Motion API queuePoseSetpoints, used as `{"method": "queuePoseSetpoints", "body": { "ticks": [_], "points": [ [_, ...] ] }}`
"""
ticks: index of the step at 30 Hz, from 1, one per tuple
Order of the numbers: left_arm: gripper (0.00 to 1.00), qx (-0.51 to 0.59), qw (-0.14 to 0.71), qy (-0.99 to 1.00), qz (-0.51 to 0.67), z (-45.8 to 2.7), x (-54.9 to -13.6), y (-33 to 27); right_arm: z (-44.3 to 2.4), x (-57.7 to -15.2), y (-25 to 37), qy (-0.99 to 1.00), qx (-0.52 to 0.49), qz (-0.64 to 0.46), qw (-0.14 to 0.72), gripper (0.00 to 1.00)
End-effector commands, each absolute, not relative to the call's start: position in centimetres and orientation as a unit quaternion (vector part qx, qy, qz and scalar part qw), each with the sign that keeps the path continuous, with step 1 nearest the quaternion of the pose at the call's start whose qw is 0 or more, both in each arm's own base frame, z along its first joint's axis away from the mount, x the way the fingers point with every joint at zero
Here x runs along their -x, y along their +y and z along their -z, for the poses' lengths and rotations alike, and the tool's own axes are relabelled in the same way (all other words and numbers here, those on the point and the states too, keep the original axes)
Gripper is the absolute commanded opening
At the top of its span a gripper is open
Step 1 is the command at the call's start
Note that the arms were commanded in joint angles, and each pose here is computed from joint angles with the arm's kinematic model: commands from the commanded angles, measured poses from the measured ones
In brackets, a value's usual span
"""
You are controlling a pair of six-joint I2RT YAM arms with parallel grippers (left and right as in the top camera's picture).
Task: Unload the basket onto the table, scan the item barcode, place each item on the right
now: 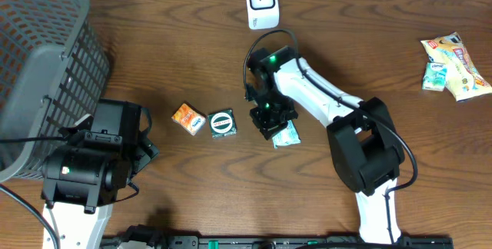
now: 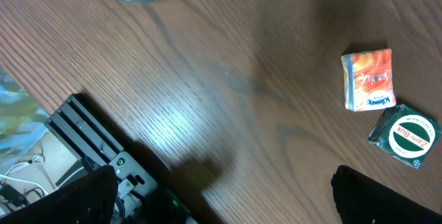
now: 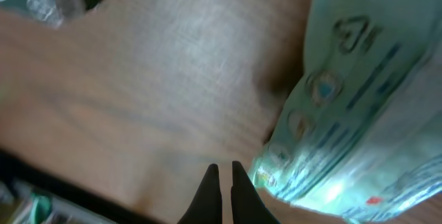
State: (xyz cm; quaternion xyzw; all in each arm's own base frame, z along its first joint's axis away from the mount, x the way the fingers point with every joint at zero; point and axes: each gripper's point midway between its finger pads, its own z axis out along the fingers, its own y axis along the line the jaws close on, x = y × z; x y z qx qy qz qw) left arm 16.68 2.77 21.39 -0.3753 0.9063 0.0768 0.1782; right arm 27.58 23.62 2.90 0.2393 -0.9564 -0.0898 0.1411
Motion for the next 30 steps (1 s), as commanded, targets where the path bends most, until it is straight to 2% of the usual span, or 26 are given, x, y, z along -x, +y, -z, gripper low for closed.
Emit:
{"method": "queuePoseSetpoints", "body": {
  "ticks": [1,9,15,18,22,27,30],
  "points": [
    [0.98,0.383,0.191,0.9,-0.078,-22.1,-16.8,3.1,-1.5,-27.9,21.5,-0.973,-0.188,0.009,0.131,0.01],
    [0.98,0.383,0.191,0.9,-0.078,-22.1,-16.8,3.1,-0.3,-28.3,18.0,-0.981,-0.13,-0.077,0.118,0.01],
    [0.97,0.383,0.191,0.901,-0.078,-22.1,-16.8,3.1,-2.2,-30.4,12.6,-0.975,-0.055,-0.197,0.084,0.01],
    [0.98,0.383,0.191,0.901,-0.078,-22.1,-16.8,3.1,-3.4,-31.9,10.5,-0.973,-0.013,-0.221,0.066,0.01],
    [0.98,0.383,0.191,0.901,-0.078,-22.1,-16.8,3.1,-4.2,-32.7,11.1,-0.984,0.018,-0.16,0.082,0.01],
    [0.97,0.383,0.191,0.9,-0.078,-22.1,-16.8,3.1,-4.4,-30.9,15.6,-0.986,-0.079,-0.001,0.149,0.02],
    [0.98,0.383,0.191,0.901,-0.078,-22.1,-16.8,3.1,-4.7,-29.3,16.4,-0.979,-0.099,0.017,0.18,0.05]
  ]
}}
